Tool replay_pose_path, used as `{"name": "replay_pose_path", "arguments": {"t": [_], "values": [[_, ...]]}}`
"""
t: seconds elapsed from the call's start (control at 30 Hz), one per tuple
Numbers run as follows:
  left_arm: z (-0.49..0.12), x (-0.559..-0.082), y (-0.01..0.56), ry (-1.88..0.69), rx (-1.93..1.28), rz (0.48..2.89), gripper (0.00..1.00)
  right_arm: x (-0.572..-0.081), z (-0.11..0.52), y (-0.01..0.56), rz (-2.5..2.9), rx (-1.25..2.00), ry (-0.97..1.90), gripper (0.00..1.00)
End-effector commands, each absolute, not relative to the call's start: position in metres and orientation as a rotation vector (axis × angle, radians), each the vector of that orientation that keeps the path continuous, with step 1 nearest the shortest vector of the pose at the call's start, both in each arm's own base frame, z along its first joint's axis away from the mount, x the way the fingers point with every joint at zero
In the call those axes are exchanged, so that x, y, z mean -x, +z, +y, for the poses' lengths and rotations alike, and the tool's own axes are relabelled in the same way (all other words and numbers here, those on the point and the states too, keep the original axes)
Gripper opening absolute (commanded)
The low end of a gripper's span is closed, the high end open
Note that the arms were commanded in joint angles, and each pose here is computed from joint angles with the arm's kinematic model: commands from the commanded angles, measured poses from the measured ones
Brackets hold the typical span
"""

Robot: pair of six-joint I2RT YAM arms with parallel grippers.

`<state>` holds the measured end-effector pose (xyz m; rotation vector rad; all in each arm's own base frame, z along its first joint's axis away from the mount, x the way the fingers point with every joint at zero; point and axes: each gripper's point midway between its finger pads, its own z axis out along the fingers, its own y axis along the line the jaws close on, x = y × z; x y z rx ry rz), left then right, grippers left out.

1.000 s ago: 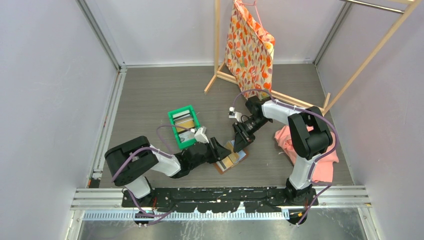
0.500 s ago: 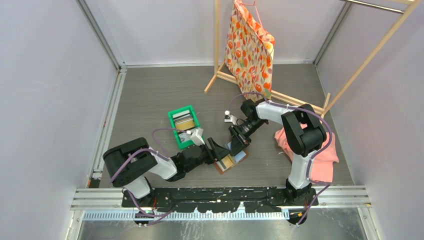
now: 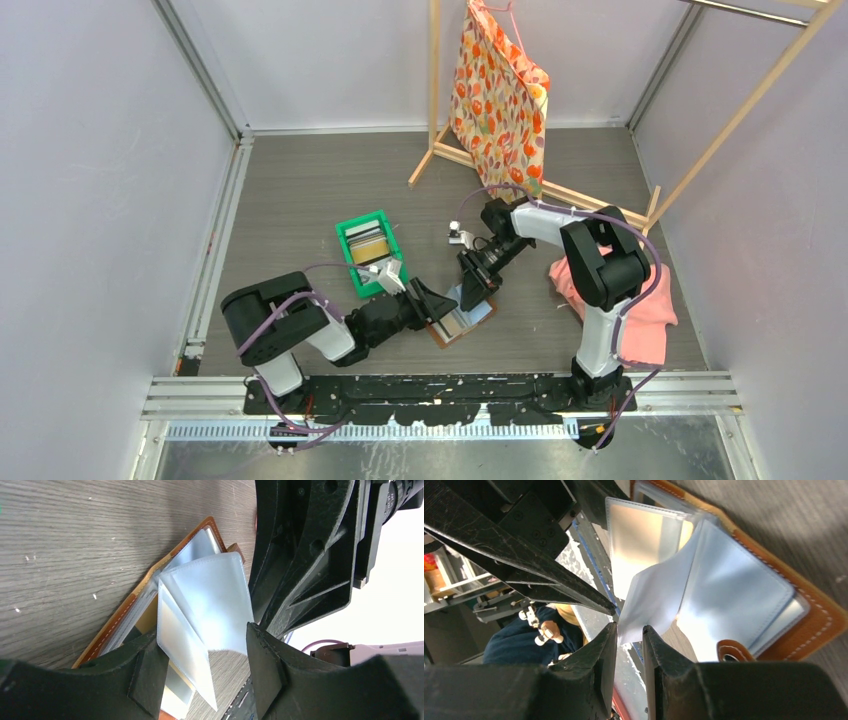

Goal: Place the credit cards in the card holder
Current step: Turn over the card holder at the center of the board.

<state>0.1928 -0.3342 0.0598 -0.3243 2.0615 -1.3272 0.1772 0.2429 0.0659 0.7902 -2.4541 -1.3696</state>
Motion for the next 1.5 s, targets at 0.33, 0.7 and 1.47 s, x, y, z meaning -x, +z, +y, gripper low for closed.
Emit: {"name": "replay_pose_path", "arguments": {"t": [0.33, 0.7, 1.47], "values": [[-0.323, -0.196, 0.066, -1.304, 0.345, 2.047, 0.54, -0.206, 0.23, 0.046, -2.706, -0.872, -1.124, 0.28], [-0.296, -0.188, 0.055, -1.036, 0.322, 2.241, 0.44, -0.209, 0.229, 0.049, -2.724, -0.89, -1.117, 0.34], [-0.312, -0.187, 0.112, -1.04, -0.043, 2.201, 0.37, -0.217, 0.22, 0.058, -2.778, -0.788, -1.158, 0.01]]}}
